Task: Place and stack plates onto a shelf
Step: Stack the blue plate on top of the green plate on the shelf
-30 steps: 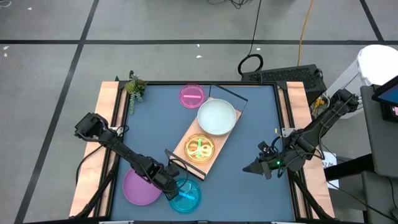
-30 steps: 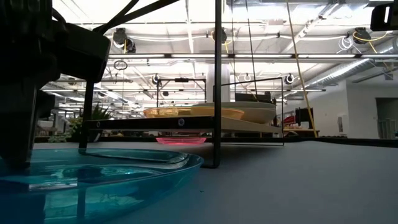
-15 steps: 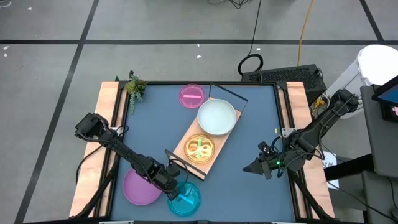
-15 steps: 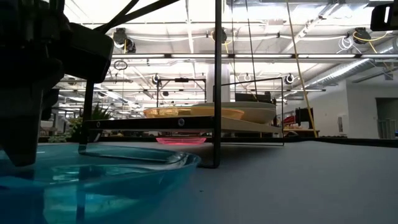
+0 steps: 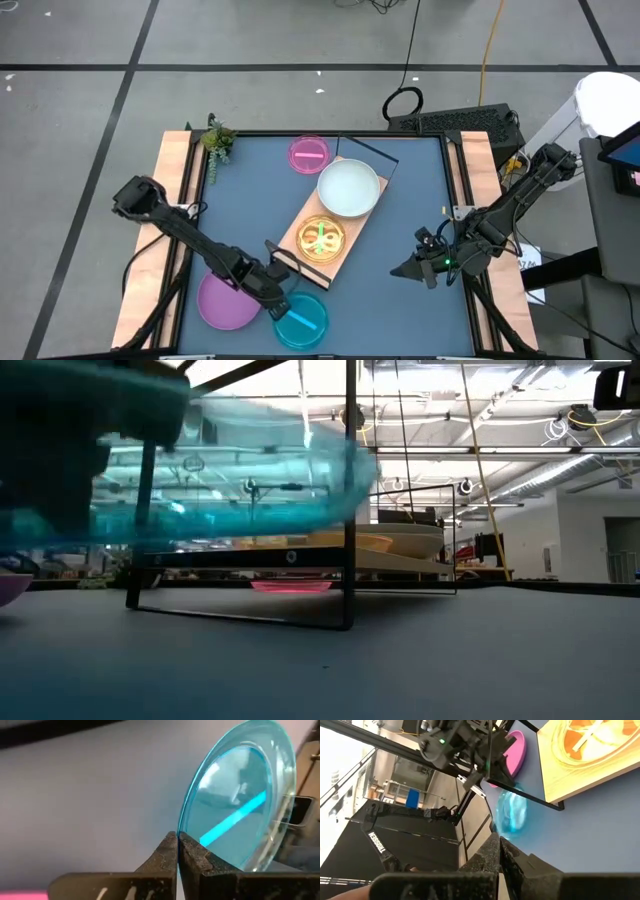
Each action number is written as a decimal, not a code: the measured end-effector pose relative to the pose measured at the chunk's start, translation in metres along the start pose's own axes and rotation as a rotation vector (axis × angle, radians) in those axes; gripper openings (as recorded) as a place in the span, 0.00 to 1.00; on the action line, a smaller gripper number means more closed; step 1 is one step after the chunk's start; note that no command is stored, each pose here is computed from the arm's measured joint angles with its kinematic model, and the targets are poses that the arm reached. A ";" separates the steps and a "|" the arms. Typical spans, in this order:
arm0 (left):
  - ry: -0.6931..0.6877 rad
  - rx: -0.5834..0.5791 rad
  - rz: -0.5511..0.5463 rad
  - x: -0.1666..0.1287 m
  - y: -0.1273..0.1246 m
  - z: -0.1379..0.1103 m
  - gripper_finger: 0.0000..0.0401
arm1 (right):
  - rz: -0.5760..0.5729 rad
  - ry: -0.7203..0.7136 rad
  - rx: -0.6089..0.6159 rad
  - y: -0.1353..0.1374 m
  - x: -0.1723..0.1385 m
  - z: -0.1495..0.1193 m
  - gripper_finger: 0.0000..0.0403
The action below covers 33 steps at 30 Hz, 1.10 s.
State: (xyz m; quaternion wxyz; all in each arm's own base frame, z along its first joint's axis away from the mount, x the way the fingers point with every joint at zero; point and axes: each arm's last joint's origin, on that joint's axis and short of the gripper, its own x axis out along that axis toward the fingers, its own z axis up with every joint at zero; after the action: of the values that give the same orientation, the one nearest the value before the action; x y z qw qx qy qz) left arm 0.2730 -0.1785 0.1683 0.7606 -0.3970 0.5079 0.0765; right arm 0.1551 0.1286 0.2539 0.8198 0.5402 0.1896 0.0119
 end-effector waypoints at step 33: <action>-0.065 -0.036 -0.459 -0.131 -0.023 0.012 0.01 | -0.018 -0.083 -0.029 -0.001 0.000 0.002 0.00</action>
State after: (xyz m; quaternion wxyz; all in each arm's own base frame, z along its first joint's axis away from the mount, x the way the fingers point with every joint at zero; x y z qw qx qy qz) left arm 0.2313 -0.1480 0.2916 0.7669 -0.5129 0.3781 -0.0766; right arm 0.1557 0.1262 0.2543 0.8347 0.5268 0.1599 -0.0154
